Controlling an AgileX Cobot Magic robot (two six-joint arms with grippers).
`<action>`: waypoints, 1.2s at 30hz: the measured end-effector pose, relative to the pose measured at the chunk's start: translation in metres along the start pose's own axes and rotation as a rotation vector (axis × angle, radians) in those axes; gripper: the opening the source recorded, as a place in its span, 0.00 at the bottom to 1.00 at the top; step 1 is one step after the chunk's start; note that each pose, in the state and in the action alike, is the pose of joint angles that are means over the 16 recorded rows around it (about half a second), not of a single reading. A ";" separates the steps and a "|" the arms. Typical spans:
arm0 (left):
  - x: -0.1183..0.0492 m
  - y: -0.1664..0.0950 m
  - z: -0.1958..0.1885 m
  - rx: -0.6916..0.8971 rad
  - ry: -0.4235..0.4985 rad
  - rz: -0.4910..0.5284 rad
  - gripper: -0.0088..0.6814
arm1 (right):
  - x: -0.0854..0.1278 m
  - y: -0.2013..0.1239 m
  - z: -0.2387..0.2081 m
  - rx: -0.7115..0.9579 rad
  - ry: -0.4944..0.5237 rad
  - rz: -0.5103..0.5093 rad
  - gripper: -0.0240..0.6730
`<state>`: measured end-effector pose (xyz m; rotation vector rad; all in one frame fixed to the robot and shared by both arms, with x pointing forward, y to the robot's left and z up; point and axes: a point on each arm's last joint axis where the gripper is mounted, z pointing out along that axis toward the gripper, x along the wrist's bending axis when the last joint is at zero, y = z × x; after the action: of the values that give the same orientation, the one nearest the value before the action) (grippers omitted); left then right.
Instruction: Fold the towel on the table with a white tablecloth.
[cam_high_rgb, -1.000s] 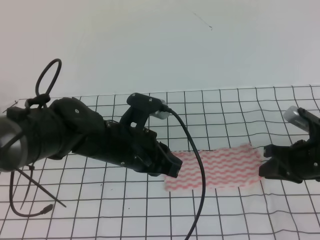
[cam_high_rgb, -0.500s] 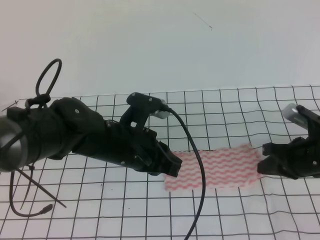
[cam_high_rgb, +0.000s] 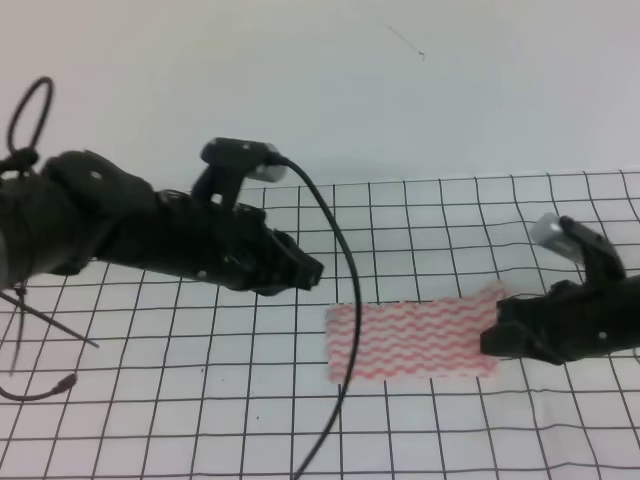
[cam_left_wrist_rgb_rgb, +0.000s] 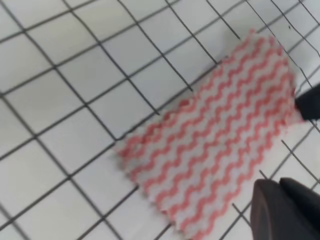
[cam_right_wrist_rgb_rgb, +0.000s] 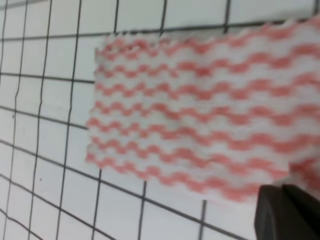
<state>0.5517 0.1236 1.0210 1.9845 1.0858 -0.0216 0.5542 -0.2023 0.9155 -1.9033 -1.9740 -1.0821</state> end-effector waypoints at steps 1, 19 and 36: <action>0.003 0.001 -0.002 -0.001 -0.002 -0.007 0.01 | 0.002 0.000 0.003 0.002 0.008 -0.007 0.03; 0.034 0.001 -0.025 0.024 -0.014 -0.070 0.01 | 0.065 0.007 0.066 0.073 0.164 -0.130 0.03; 0.033 0.001 -0.025 0.030 -0.019 -0.067 0.01 | 0.090 -0.010 0.101 0.180 0.238 -0.196 0.03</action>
<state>0.5638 0.1636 1.0247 1.9699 1.1455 -0.0934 0.5655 -0.0687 0.8937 -1.4440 -2.0719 -1.0795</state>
